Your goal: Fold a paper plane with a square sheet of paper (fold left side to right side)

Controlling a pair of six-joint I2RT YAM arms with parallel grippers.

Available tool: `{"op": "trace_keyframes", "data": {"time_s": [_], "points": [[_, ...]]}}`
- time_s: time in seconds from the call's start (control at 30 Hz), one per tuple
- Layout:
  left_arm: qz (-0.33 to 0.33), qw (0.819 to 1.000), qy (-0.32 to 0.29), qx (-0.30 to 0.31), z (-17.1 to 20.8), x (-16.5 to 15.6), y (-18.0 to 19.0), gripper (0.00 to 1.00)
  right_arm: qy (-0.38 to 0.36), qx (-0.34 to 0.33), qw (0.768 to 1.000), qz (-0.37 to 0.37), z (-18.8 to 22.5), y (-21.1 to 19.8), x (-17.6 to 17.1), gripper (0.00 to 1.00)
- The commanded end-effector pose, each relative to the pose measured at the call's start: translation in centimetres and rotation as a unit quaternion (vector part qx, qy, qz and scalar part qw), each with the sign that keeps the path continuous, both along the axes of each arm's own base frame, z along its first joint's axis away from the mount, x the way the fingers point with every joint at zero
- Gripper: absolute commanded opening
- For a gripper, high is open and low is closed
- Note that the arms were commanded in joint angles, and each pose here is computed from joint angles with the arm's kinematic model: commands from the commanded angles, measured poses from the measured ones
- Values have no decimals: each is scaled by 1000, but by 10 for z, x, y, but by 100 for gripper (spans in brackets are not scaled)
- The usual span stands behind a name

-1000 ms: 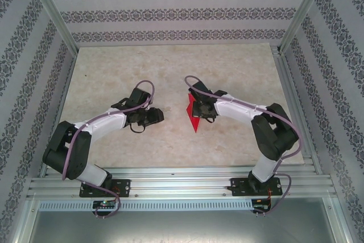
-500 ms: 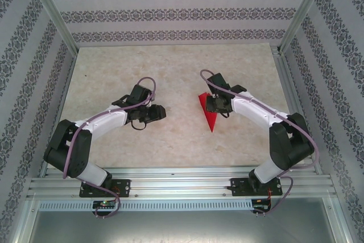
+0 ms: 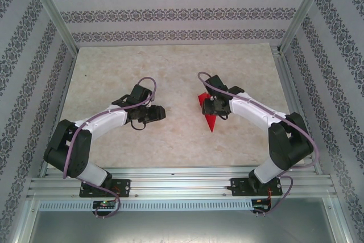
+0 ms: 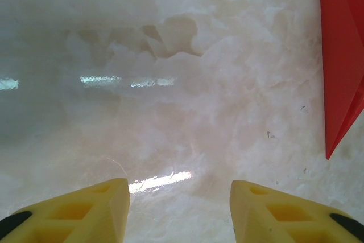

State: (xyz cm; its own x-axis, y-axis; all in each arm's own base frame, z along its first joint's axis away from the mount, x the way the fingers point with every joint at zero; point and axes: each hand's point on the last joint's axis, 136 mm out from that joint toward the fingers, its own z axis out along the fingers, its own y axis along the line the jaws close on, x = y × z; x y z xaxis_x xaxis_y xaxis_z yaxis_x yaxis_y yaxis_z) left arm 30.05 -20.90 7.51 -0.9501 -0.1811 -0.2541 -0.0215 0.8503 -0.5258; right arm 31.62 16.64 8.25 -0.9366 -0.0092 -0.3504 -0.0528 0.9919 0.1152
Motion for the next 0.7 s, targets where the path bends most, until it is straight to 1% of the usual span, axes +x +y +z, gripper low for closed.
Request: {"op": "trace_keyframes", "data": {"time_s": [0.0, 0.23, 0.67], "points": [[-5, 1000, -9, 5, 5, 0, 1, 51, 20, 44, 999, 7, -13, 12, -2, 51], [-6, 1000, -10, 8, 7, 0, 1, 53, 38, 33, 999, -4, -32, -4, -1, 50], [-5, 1000, -8, 12, 7, -1, 3, 55, 62, 31, 998, 8, -51, 2, 1, 43]]}}
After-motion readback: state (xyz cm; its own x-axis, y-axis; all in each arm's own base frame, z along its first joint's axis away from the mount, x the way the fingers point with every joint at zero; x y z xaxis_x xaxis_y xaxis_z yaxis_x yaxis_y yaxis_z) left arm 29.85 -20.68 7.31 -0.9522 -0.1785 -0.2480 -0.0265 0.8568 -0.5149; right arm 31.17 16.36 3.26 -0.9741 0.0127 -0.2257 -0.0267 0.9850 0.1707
